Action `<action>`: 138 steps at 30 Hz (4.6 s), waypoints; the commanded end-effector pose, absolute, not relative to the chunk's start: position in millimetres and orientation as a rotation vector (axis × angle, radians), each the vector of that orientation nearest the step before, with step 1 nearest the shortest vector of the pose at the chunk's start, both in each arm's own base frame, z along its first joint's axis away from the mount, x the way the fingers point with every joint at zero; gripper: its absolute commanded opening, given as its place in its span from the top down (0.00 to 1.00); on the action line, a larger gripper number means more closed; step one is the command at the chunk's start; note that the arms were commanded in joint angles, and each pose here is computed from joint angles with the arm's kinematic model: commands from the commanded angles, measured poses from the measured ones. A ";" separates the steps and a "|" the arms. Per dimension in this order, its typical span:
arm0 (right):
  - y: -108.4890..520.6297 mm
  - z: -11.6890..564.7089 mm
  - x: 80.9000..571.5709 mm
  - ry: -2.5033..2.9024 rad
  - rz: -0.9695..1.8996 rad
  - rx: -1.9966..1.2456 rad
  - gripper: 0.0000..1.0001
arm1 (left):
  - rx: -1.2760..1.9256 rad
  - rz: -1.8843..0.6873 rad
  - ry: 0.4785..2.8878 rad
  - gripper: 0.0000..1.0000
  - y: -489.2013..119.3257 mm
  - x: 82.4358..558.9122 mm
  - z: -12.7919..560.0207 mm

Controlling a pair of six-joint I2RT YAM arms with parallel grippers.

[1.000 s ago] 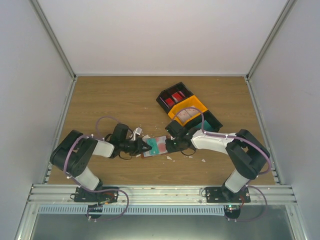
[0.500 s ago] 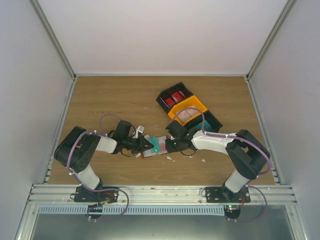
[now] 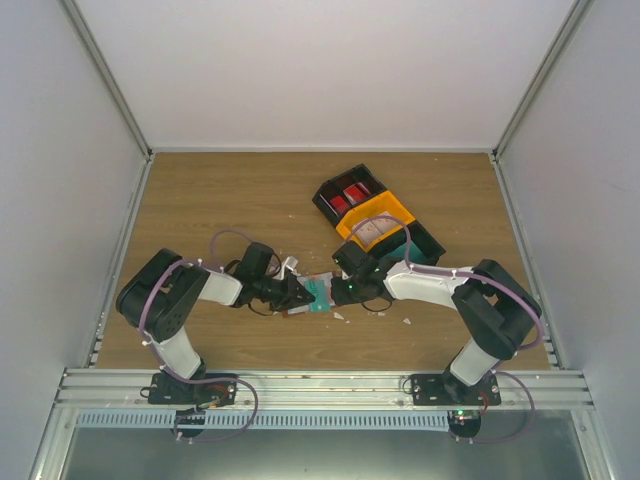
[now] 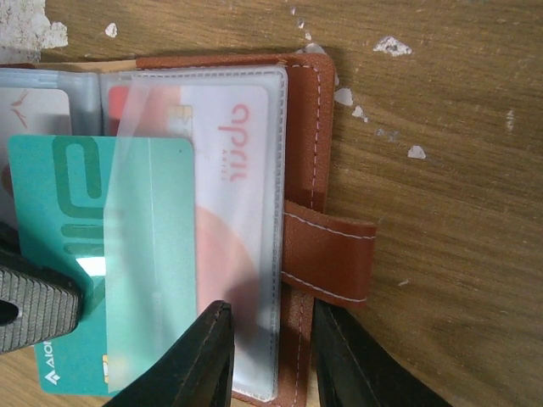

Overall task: Put the credit cards into the card holder
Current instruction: Insert the credit card into the card holder.

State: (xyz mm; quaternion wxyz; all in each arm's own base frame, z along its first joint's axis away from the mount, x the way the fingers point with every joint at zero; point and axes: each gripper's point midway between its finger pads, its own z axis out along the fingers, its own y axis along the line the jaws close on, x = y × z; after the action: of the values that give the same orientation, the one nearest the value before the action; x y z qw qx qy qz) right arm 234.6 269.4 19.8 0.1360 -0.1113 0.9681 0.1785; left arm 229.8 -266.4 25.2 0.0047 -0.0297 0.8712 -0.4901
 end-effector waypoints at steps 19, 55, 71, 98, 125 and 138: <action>261.7 2.8 204.4 2.907 0.573 -0.337 0.66 | -0.183 -1.457 2.698 0.93 -283.0 259.3 28.2; 249.5 -12.5 205.5 2.967 0.483 -0.334 0.86 | -0.427 -1.267 2.694 1.00 -248.4 240.5 24.0; 248.9 -15.8 206.6 2.971 0.461 -0.357 0.97 | -0.466 -1.312 2.629 1.00 -238.3 237.3 31.1; 250.3 -21.7 204.8 2.986 0.466 -0.373 0.99 | -0.485 -1.344 2.568 1.00 -242.2 252.0 31.6; 254.0 -19.0 205.8 2.975 0.491 -0.384 1.00 | -0.333 -1.375 2.679 0.92 -266.5 245.3 26.4; 254.6 -17.8 206.9 2.972 0.491 -0.381 1.00 | -0.192 -1.301 2.756 0.76 -262.9 235.3 27.4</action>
State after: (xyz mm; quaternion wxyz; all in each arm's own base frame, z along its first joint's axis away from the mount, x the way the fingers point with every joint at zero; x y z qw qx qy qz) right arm 233.2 277.7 16.4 0.1161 -0.1225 0.9631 0.2097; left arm 245.6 -264.6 26.6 0.0520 -0.0899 0.8908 -0.4423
